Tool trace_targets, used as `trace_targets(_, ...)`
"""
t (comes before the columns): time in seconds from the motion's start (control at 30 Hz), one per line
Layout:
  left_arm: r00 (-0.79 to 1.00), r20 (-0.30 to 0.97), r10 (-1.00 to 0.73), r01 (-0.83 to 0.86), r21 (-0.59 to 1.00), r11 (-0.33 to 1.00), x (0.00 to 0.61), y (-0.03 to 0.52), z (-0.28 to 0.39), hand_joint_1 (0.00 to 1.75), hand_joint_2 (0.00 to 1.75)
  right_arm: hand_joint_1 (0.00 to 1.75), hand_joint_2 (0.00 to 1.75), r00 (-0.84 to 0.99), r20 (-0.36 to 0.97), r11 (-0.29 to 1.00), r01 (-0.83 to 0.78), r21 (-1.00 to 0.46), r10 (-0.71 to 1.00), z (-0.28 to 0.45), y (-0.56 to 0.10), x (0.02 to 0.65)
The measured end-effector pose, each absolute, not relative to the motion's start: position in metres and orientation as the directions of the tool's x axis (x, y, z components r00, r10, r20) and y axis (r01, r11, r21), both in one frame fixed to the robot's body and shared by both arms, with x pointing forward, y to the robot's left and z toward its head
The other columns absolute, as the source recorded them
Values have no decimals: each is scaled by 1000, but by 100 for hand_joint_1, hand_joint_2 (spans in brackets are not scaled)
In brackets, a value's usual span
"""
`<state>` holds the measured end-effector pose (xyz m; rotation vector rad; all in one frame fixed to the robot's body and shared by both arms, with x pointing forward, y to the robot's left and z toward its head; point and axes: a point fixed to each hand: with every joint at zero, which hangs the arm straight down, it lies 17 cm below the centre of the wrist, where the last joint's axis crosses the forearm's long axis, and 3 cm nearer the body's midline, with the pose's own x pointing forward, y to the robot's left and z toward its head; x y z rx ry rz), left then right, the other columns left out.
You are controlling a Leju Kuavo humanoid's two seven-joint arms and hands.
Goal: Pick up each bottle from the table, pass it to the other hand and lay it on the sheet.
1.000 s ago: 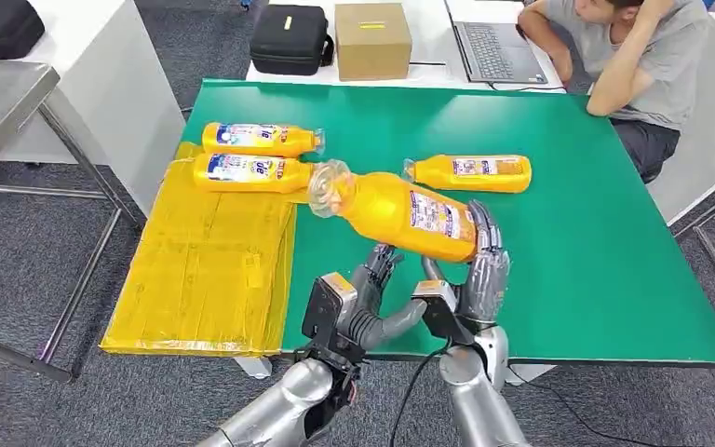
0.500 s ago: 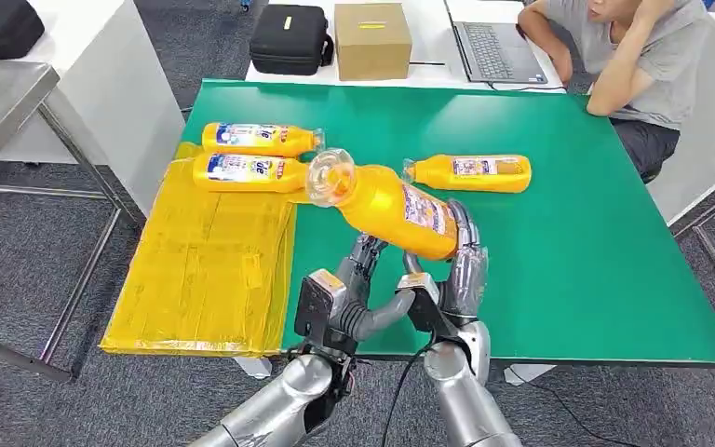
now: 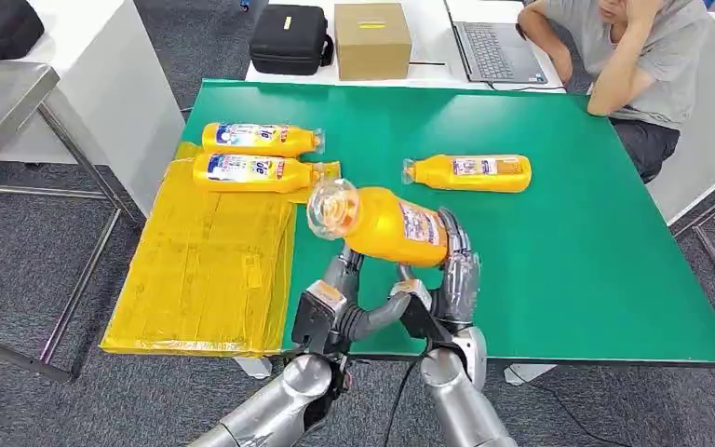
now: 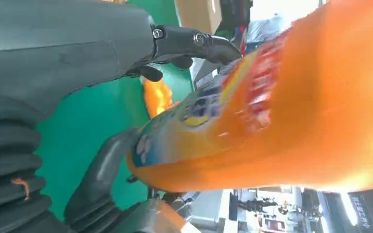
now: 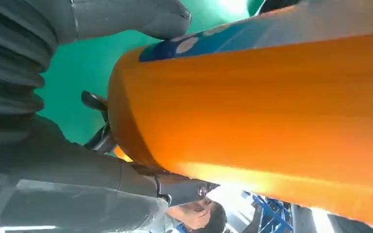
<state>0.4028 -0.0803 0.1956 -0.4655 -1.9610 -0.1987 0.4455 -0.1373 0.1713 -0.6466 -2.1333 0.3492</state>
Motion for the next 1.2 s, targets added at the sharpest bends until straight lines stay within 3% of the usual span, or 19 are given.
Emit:
trace_targets(0.9, -346, 914, 211, 377, -70, 923, 424, -69, 193, 0, 175, 175, 175, -521, 592, 778, 279, -563, 615, 149, -114, 419)
trace_targets(0.93, -345, 914, 213, 377, -72, 923, 423, -70, 193, 164, 175, 175, 175, -521, 588, 775, 279, -567, 618, 148, -114, 420)
trace_targets(0.97, -346, 914, 214, 377, -74, 923, 423, -70, 194, 175, 175, 175, 175, -522, 584, 772, 280, -571, 622, 148, -115, 420)
trace_targets(1.2, -346, 909, 230, 374, -91, 923, 423, -70, 196, 175, 175, 175, 175, -509, 590, 769, 282, -574, 627, 144, -118, 422)
